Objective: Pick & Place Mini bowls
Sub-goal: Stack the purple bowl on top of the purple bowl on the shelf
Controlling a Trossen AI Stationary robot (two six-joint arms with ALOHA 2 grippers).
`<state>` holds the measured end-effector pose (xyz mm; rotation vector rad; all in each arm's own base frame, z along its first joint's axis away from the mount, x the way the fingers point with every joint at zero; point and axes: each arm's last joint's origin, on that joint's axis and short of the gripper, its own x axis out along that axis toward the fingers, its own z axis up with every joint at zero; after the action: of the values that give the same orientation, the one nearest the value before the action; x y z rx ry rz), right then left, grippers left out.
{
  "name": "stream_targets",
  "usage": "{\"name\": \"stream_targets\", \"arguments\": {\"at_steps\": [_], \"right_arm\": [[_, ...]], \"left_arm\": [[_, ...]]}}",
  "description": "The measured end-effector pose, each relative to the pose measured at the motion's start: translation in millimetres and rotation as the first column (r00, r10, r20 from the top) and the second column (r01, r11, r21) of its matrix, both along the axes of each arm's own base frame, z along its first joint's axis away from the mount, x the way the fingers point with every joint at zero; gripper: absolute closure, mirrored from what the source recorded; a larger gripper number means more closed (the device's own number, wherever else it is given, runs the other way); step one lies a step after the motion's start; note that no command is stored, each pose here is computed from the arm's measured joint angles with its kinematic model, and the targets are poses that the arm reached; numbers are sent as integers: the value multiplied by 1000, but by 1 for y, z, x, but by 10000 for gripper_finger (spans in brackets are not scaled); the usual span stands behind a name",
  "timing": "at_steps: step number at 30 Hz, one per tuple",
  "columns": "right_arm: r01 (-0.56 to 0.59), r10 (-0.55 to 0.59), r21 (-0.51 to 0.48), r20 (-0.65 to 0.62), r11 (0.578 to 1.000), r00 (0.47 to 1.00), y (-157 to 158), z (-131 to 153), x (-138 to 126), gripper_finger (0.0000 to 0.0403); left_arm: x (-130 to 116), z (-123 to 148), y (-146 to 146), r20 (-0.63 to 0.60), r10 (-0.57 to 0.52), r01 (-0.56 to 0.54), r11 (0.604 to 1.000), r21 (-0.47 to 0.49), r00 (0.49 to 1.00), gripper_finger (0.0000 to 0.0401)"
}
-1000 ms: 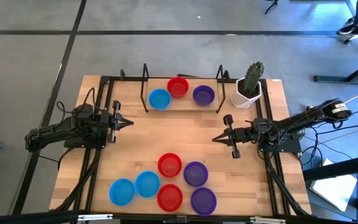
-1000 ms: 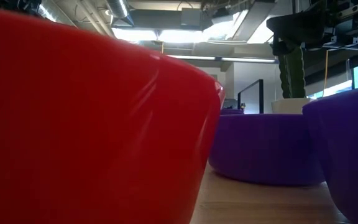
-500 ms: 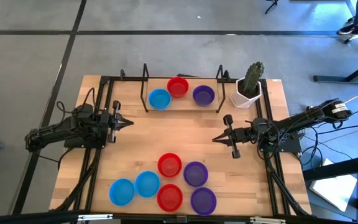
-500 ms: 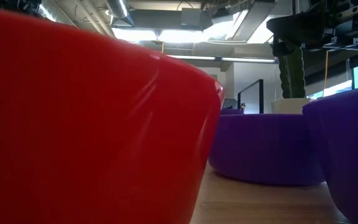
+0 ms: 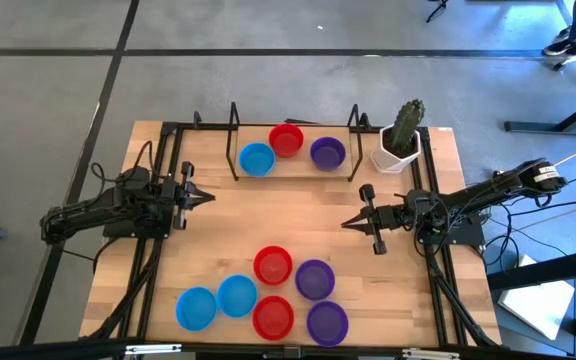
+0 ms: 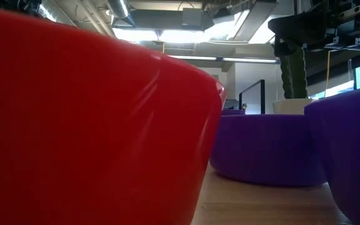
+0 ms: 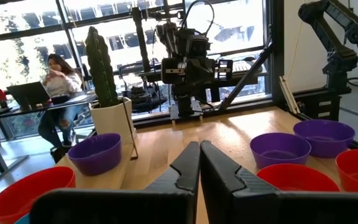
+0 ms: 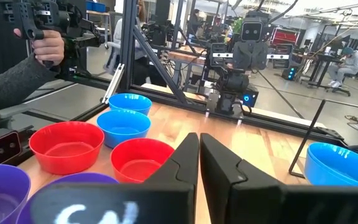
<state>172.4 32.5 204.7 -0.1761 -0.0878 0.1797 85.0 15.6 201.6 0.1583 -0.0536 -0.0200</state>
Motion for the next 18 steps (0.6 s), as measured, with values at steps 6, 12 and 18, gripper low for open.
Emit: {"name": "stream_targets", "arguments": {"at_steps": [6,12,18], "right_arm": [[0,0,-1,0,1000,1000,0,0,0,385],[0,0,-4,1,1000,1000,0,0,0,385],[18,-18,-8,1,1000,1000,-1,0,0,385]], "left_arm": [[0,0,0,0,0,0,1000,1,1000,399],[0,-1,0,-8,1,0,1000,15,1000,395],[0,-1,0,-7,0,0,1000,16,1000,395]]}}
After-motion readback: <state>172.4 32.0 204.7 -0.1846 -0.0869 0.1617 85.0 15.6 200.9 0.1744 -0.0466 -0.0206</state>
